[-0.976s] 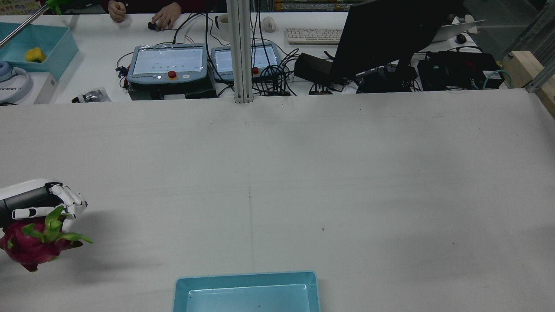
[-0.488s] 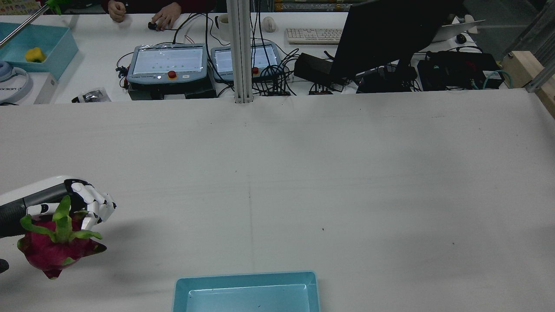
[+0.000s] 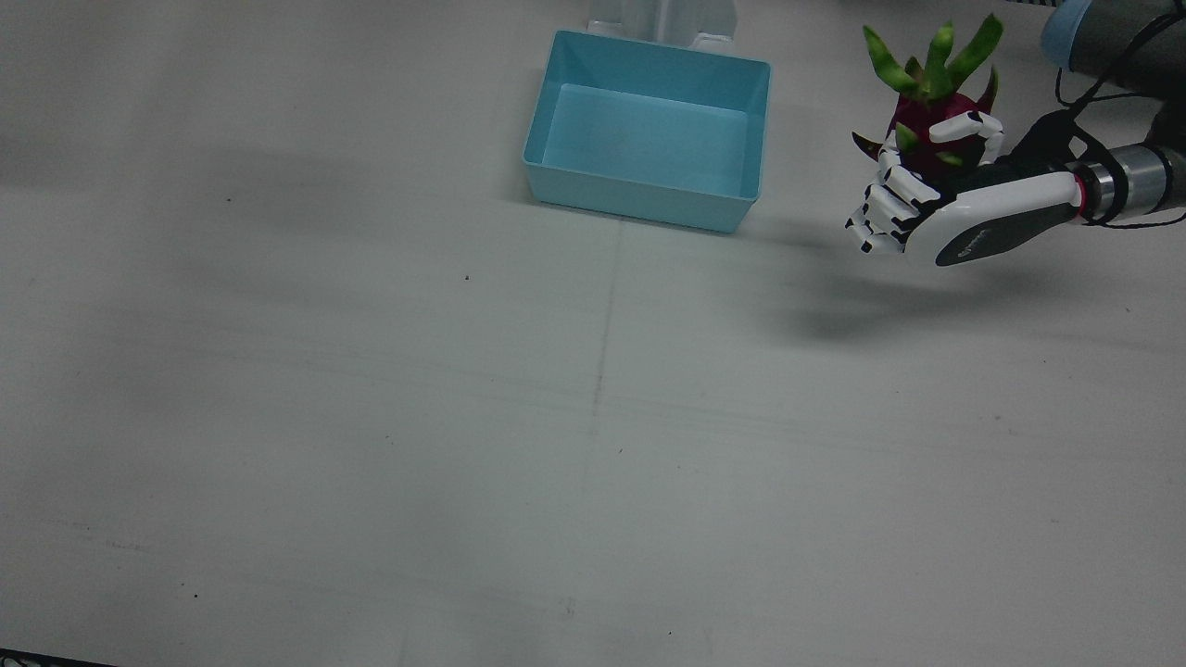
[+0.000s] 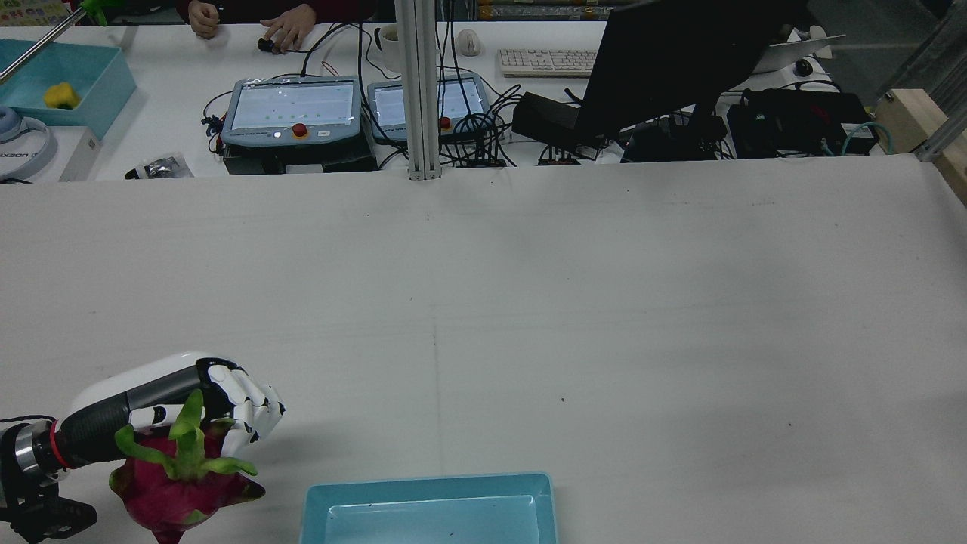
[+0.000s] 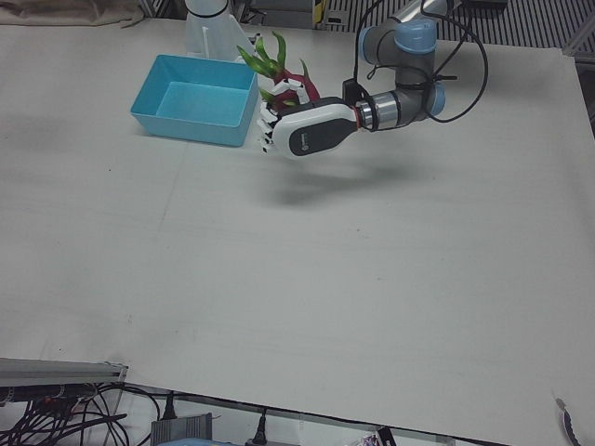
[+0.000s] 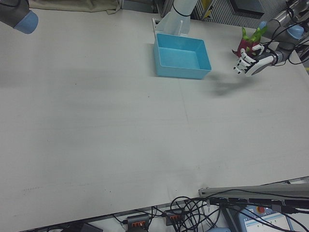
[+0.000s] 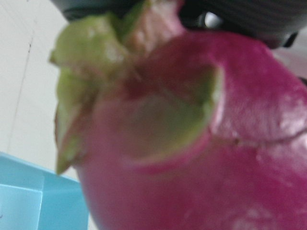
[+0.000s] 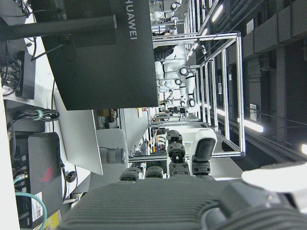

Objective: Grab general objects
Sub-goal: 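Carry the dragon fruit with the left hand toward the light-blue tray, then lower the dragon fruit into the tray and open the left hand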

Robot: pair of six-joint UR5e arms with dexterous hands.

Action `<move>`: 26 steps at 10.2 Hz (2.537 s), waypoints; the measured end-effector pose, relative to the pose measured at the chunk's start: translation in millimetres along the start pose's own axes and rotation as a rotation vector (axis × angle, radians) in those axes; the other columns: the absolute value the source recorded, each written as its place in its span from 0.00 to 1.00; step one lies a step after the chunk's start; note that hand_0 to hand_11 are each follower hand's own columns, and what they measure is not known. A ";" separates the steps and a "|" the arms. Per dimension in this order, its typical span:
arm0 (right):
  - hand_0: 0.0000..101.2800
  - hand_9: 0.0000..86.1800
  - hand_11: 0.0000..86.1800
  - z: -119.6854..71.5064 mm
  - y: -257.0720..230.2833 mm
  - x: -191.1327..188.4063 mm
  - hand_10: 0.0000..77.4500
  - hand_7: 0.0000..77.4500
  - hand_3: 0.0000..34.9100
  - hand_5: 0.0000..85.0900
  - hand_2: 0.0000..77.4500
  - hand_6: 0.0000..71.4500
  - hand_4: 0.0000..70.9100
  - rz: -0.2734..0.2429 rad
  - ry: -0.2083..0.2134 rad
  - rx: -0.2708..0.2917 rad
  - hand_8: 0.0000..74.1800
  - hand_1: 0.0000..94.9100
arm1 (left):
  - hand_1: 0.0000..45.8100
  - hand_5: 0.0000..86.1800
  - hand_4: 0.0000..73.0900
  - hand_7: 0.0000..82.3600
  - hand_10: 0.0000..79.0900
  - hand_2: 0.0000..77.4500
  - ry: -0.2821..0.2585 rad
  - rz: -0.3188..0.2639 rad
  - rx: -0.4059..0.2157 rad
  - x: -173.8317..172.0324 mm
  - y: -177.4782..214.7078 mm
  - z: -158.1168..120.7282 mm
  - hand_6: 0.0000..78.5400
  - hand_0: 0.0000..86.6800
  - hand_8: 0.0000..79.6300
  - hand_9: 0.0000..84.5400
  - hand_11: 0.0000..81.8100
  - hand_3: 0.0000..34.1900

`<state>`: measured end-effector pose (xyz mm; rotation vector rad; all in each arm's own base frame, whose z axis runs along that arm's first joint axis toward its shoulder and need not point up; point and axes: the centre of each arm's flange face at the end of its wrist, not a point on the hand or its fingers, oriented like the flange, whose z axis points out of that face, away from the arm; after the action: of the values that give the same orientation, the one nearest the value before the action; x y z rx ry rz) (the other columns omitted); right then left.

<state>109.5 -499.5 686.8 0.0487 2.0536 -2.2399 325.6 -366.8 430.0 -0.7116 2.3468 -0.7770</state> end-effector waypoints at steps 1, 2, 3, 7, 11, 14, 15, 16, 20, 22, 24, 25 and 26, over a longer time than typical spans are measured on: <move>0.00 0.01 0.01 0.0 0.0 0.0 0.00 0.00 0.00 0.87 0.02 0.00 0.00 0.000 0.000 0.000 0.00 0.06 | 0.00 0.42 0.91 0.91 0.18 0.77 -0.016 -0.012 -0.010 -13.7 7.8 19.1 0.90 0.27 0.87 0.81 0.86 0.00; 0.00 0.01 0.01 0.0 0.0 0.0 0.00 0.00 0.00 0.87 0.02 0.00 0.00 0.000 0.000 0.000 0.00 0.06 | 0.00 0.42 0.91 0.91 0.18 0.77 -0.029 -0.022 -0.019 -26.1 15.9 38.5 0.90 0.27 0.88 0.81 0.86 0.00; 0.00 0.01 0.01 0.0 0.0 0.0 0.00 0.00 0.00 0.87 0.02 0.00 0.00 0.000 0.000 0.000 0.00 0.06 | 0.00 0.42 0.91 0.91 0.18 0.77 -0.038 -0.032 -0.026 -36.4 23.7 56.1 0.90 0.27 0.88 0.81 0.86 0.00; 0.00 0.01 0.01 0.0 0.0 0.0 0.00 0.00 0.00 0.87 0.02 0.00 0.00 0.000 0.000 0.000 0.00 0.06 | 0.00 0.42 0.92 0.91 0.18 0.77 -0.058 -0.054 -0.042 -65.2 48.0 101.3 0.90 0.31 0.87 0.81 0.86 0.00; 0.00 0.01 0.01 0.0 0.0 0.0 0.00 0.00 0.00 0.87 0.02 0.00 0.00 -0.001 0.000 0.000 0.00 0.06 | 0.00 0.42 0.92 0.91 0.18 0.77 -0.075 -0.070 -0.051 -89.0 71.0 138.4 0.90 0.31 0.88 0.81 0.86 0.00; 0.00 0.01 0.01 0.0 0.0 0.0 0.00 0.00 0.00 0.87 0.02 0.00 0.00 -0.001 0.000 0.000 0.00 0.06 | 0.00 0.42 0.92 0.91 0.18 0.77 -0.096 -0.071 -0.056 -101.3 87.7 165.8 0.90 0.29 0.88 0.81 0.86 0.00; 0.00 0.02 0.01 0.0 0.0 0.1 0.00 0.00 0.00 0.87 0.02 0.00 0.00 -0.001 0.000 0.000 0.00 0.06 | 0.00 0.42 0.92 0.91 0.18 0.77 -0.101 -0.074 -0.057 -106.2 90.3 172.1 0.90 0.29 0.88 0.81 0.86 0.00; 0.00 0.02 0.01 0.0 0.0 0.2 0.00 0.00 0.00 0.87 0.02 0.00 0.00 -0.001 0.000 0.000 0.00 0.06 | 0.00 0.42 0.93 0.91 0.18 0.77 -0.102 -0.080 -0.055 -111.5 92.3 176.2 0.90 0.29 0.88 0.81 0.86 0.00; 0.00 0.02 0.01 0.0 0.0 0.0 0.00 0.00 0.00 0.87 0.02 0.00 0.00 0.000 0.000 0.000 0.00 0.06 | 0.00 0.42 0.92 0.91 0.18 0.77 -0.106 -0.090 -0.047 -124.5 90.8 180.6 0.90 0.28 0.88 0.81 0.86 0.00; 0.00 0.02 0.01 0.0 0.0 0.0 0.00 0.00 0.00 0.87 0.02 0.00 0.00 -0.001 0.000 0.000 0.00 0.06 | 0.00 0.42 0.93 0.91 0.18 0.65 -0.101 -0.093 -0.054 -125.7 90.2 181.7 0.90 0.36 0.88 0.82 0.86 0.00; 0.00 0.01 0.01 0.0 0.0 0.0 0.01 0.00 0.00 0.87 0.02 0.00 0.00 -0.001 0.000 0.000 0.00 0.06 | 0.00 0.42 0.93 0.83 0.18 0.55 -0.098 -0.098 -0.058 -125.9 91.0 182.7 0.80 0.44 0.88 0.81 0.86 0.00; 0.00 0.01 0.01 0.0 0.0 0.0 0.01 0.00 0.00 0.87 0.02 0.00 0.00 -0.001 0.000 0.000 0.00 0.06 | 0.00 0.42 0.93 0.01 0.18 0.56 -0.098 -0.099 -0.059 -126.0 91.2 182.9 0.56 0.50 0.77 0.86 0.61 0.00; 0.00 0.01 0.01 0.0 0.0 0.0 0.00 0.00 0.00 0.87 0.02 0.00 0.00 -0.001 0.000 0.000 0.00 0.06 | 0.00 0.41 0.90 0.01 0.18 0.54 -0.098 -0.099 -0.059 -126.1 91.1 183.0 0.56 0.50 0.77 0.86 0.61 0.00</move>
<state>109.5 -499.5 686.8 0.0476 2.0542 -2.2405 504.7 -290.4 289.4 -0.8776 2.2685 -0.7010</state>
